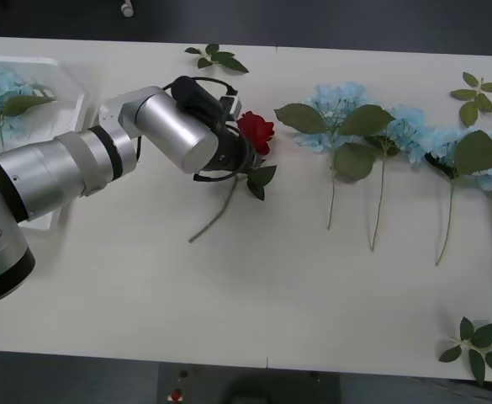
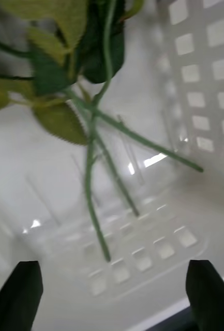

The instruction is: Put the red flowers into the right box and the blue flowers into the left box

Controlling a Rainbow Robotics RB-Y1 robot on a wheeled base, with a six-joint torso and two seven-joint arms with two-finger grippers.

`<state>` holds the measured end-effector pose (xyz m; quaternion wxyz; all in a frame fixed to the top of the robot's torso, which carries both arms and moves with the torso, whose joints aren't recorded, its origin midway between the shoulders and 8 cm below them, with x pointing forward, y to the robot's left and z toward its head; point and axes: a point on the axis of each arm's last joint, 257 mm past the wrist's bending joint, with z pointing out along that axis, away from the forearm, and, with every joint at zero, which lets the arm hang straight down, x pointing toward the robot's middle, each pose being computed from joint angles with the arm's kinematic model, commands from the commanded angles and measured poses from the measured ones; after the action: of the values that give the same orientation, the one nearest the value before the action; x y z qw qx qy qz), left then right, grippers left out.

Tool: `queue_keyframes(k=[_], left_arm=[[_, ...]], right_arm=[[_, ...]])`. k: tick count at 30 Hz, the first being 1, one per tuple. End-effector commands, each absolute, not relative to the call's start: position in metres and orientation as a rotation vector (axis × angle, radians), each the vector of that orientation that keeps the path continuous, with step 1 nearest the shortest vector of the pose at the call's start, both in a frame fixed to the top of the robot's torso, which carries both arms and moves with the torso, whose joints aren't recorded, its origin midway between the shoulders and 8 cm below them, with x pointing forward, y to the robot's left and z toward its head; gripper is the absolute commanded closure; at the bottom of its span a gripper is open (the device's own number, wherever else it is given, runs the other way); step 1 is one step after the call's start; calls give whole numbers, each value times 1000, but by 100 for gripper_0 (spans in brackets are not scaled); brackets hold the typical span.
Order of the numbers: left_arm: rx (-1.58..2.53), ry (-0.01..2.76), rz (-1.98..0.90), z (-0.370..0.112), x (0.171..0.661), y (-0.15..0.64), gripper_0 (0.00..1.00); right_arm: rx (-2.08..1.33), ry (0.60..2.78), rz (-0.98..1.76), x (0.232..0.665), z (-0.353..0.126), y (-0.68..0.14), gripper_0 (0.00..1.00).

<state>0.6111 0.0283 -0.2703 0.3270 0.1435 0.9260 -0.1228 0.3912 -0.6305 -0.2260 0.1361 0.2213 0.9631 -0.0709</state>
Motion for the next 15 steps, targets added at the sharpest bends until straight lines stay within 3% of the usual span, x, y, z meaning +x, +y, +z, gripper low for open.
queue_keyframes(k=[1, 9, 15], left_arm=[[388, 2405, -251, -251, 620, 26, 0], [299, 2400, -184, -262, 622, 34, 0], [279, 2398, -195, -263, 621, 27, 0]], right_arm=[[384, 2735, -151, 415, -138, -599, 12], [144, 2684, 25, 418, -71, -534, 12], [-1, 2517, 122, 460, -46, -489, 12]])
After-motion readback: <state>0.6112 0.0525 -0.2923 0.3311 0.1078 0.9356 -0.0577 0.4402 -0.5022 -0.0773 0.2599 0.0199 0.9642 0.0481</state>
